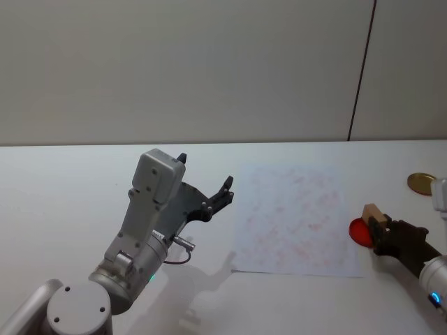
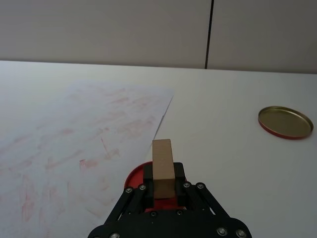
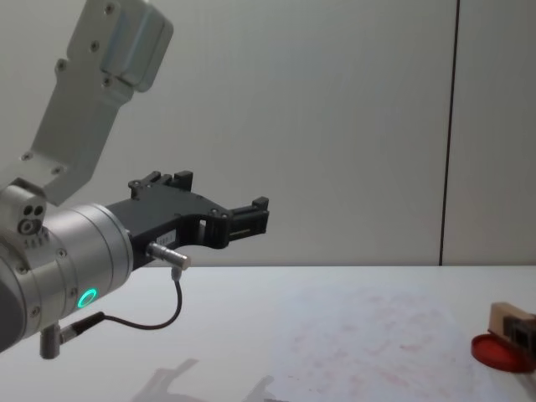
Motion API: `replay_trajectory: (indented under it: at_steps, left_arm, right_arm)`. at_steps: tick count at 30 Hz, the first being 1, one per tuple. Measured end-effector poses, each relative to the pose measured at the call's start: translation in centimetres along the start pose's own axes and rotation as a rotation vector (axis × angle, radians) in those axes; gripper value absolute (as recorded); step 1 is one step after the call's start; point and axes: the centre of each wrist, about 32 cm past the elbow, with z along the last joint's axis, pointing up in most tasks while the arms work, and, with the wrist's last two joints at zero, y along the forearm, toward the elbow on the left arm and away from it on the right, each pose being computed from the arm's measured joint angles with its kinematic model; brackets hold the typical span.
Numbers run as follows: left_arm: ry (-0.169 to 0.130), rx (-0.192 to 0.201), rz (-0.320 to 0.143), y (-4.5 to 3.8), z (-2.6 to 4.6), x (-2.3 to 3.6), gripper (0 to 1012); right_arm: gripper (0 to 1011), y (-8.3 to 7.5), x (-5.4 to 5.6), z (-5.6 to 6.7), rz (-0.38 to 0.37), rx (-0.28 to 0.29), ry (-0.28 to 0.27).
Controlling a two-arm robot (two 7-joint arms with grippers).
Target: Use the one hand to pick up the stamp and affix it onto the A4 paper.
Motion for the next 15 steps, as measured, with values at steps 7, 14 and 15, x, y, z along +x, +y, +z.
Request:
replay_trajectory:
  at_steps: [7,14,15]
  left_arm:
    - [0.0,0.0,0.0,0.0,0.0,0.0,993]
    - [0.0,0.0,0.0,0.0,0.0,0.0,993]
    - [0.0,0.0,0.0,0.0,0.0,0.0,993]
  right_arm:
    - [217,-0.1,-0.3,0.5,0.025,0.053,-0.011]
    - [217,0.0,-1.4,1.3,0.084,0.117,-0.031]
    - [217,0.0,-1.8,1.5,0.1,0.127,-0.034]
